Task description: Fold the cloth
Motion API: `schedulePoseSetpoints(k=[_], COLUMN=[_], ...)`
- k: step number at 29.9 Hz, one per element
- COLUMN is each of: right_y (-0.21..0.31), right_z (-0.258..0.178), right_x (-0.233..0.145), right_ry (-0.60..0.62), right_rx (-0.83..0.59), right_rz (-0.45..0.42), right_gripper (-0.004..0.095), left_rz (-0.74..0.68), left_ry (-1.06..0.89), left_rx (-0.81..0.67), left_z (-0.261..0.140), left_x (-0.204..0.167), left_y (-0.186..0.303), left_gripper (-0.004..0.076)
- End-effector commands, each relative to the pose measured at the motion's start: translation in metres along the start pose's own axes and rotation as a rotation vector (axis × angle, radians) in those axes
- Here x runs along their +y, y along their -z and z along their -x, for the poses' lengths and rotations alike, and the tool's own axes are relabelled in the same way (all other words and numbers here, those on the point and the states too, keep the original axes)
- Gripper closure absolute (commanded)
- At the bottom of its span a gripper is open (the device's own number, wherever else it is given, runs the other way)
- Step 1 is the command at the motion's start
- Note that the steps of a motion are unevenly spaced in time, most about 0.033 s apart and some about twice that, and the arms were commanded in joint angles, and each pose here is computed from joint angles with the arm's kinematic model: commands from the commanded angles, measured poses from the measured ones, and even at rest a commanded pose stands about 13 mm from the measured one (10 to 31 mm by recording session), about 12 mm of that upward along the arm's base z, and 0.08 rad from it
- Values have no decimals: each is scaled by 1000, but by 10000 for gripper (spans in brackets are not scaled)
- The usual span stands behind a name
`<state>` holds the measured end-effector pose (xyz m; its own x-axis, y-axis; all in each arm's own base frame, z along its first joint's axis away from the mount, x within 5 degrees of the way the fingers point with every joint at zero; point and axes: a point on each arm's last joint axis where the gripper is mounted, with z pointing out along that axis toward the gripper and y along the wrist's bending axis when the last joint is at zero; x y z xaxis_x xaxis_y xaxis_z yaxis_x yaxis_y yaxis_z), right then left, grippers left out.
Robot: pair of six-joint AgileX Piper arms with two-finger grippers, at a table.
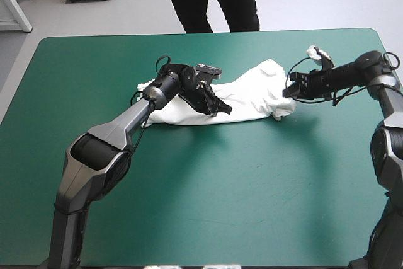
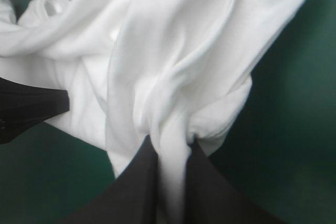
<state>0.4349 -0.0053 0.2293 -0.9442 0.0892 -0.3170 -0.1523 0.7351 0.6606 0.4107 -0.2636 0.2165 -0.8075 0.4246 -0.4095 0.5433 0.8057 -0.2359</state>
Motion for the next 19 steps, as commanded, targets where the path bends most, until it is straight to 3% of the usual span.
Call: schedulePoseSetpoints(k=[1, 7, 19], right_y=[49, 72, 76], right_z=[13, 15, 14], right_x=[57, 80, 86], right_ry=[133, 195, 199], right_rx=[-133, -193, -203], right_rz=[63, 63, 83], right_gripper=[925, 925, 925], left_rz=[-19, -19, 15], left_ry=[7, 10, -23], left_rx=[-73, -64, -46], left_z=[10, 10, 12], left_x=[-9, -9, -9], left_y=[28, 26, 38], left_gripper=[733, 733, 733])
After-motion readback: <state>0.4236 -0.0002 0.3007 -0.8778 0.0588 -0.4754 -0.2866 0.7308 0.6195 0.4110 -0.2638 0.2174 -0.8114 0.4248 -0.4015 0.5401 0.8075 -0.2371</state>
